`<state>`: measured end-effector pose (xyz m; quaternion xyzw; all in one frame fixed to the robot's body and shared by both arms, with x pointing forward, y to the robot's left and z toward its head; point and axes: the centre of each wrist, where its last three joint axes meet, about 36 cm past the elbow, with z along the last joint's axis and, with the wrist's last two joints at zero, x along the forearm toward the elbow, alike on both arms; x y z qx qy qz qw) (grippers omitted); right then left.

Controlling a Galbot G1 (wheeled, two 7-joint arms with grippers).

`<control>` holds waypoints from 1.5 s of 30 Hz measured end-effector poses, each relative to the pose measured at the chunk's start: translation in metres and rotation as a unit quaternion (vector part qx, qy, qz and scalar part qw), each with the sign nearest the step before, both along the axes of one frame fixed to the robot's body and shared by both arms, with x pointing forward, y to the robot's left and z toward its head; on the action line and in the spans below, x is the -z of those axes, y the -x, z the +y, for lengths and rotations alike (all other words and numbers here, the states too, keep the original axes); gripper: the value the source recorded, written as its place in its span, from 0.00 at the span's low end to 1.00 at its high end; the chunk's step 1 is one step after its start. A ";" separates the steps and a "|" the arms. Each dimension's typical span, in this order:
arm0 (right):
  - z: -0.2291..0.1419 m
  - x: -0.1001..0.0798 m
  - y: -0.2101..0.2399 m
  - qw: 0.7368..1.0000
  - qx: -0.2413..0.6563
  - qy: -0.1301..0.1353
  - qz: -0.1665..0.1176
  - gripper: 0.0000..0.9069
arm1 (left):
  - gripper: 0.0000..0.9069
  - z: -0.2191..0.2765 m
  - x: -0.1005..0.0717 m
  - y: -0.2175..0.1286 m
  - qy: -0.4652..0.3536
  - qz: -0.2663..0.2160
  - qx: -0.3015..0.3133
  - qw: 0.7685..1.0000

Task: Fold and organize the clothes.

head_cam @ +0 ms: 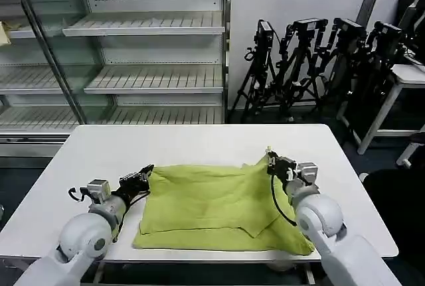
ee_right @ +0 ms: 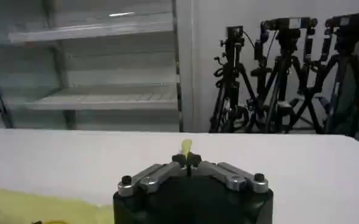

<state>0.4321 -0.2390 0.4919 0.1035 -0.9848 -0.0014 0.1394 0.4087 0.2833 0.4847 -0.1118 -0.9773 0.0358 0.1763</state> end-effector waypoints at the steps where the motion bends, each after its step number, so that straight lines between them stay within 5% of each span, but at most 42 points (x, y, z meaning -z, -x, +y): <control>1: -0.002 0.000 0.006 1.000 -0.001 0.001 0.000 0.00 | 0.04 0.000 0.000 0.004 -0.003 -0.001 0.003 1.000; 13: -0.018 0.007 0.066 1.000 0.004 0.001 0.014 0.00 | 0.04 -0.010 0.003 0.050 -0.034 0.010 0.037 0.999; 29: -0.024 0.038 0.113 0.997 0.034 0.005 0.076 0.00 | 0.04 -0.011 0.024 0.081 -0.067 0.054 0.047 0.995; 30: -0.024 0.039 0.114 0.996 0.035 0.006 0.079 0.21 | 0.04 -0.012 0.025 0.081 -0.067 0.055 0.046 0.995; 31: -0.024 0.040 0.115 0.996 0.035 0.007 0.082 0.61 | 0.04 -0.012 0.026 0.082 -0.068 0.056 0.046 0.995; 32: -0.023 0.041 0.116 0.996 0.036 0.007 0.085 1.00 | 0.37 -0.012 0.027 0.082 -0.068 0.057 0.046 0.995; 33: -0.023 0.042 0.117 0.996 0.036 0.007 0.087 1.00 | 0.98 -0.013 0.027 0.082 -0.068 0.058 0.046 0.995; 45: -0.021 0.032 0.133 0.997 0.036 0.009 0.074 1.00 | 1.00 -0.017 0.019 0.092 -0.044 0.043 0.025 0.998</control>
